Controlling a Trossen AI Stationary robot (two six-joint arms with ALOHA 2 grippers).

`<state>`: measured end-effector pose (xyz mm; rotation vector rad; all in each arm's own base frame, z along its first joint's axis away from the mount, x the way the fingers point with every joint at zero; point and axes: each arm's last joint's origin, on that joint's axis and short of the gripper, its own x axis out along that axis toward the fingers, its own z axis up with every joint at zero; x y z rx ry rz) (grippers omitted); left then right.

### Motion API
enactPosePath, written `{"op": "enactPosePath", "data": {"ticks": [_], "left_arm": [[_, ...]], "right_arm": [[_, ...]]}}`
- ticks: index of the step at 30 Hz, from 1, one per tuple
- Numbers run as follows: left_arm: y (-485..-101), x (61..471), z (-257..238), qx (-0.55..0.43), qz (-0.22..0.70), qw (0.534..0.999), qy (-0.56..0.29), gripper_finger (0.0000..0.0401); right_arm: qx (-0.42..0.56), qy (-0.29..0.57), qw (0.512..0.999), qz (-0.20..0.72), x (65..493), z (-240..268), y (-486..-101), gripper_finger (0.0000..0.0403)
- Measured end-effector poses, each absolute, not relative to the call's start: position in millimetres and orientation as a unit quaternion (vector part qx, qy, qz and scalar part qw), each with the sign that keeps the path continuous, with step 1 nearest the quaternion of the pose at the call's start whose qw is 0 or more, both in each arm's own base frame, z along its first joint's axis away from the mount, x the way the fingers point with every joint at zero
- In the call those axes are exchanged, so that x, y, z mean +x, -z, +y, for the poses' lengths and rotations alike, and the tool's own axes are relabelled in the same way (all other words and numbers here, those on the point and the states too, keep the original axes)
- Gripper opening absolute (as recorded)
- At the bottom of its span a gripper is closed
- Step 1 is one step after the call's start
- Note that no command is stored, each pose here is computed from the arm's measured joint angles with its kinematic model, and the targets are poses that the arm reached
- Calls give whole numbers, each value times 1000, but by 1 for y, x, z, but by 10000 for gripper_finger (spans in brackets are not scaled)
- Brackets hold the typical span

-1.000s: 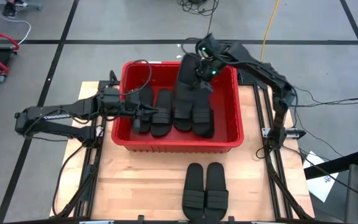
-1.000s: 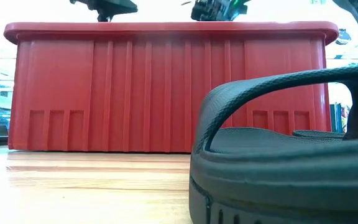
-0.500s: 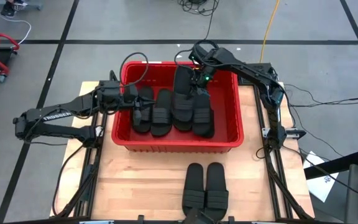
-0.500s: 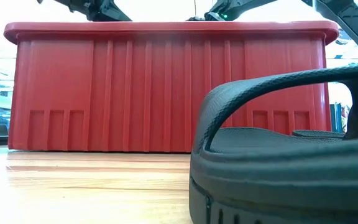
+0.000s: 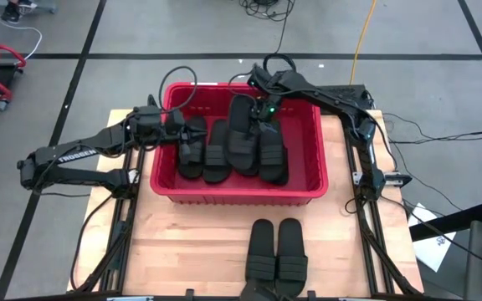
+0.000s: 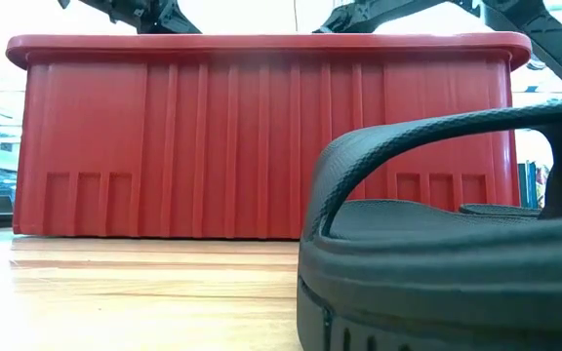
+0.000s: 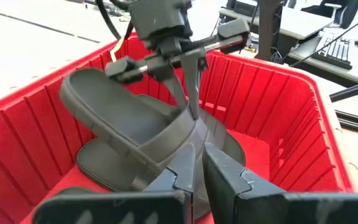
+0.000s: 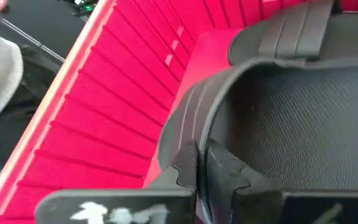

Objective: Pick and place slides into bin
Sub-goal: Put the black slide into the red bin

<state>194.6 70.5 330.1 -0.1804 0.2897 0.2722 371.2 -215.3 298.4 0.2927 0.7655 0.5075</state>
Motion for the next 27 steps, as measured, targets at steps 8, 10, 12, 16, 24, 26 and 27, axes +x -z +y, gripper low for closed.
{"op": "enactPosePath", "data": {"ticks": [8,10,12,16,24,26,27], "left_arm": [[-330,194,73,-89,144,976,-140,26],[-330,194,73,-82,145,976,-139,26],[-330,194,73,-76,146,977,-138,26],[-330,194,73,-71,147,977,-138,26],[-330,193,75,-69,147,976,-144,26],[-330,193,76,-69,146,976,-145,26],[-330,192,76,-68,147,976,-146,26]], "right_arm": [[180,-262,860,400,378,-218,-267,3],[185,-263,856,404,377,-220,-264,3],[190,-262,853,409,375,-224,-260,3],[204,-252,851,413,372,-234,-251,3],[227,-244,843,422,368,-240,-242,3],[233,-243,840,425,368,-239,-239,3],[234,-243,839,426,368,-239,-237,3]]}}
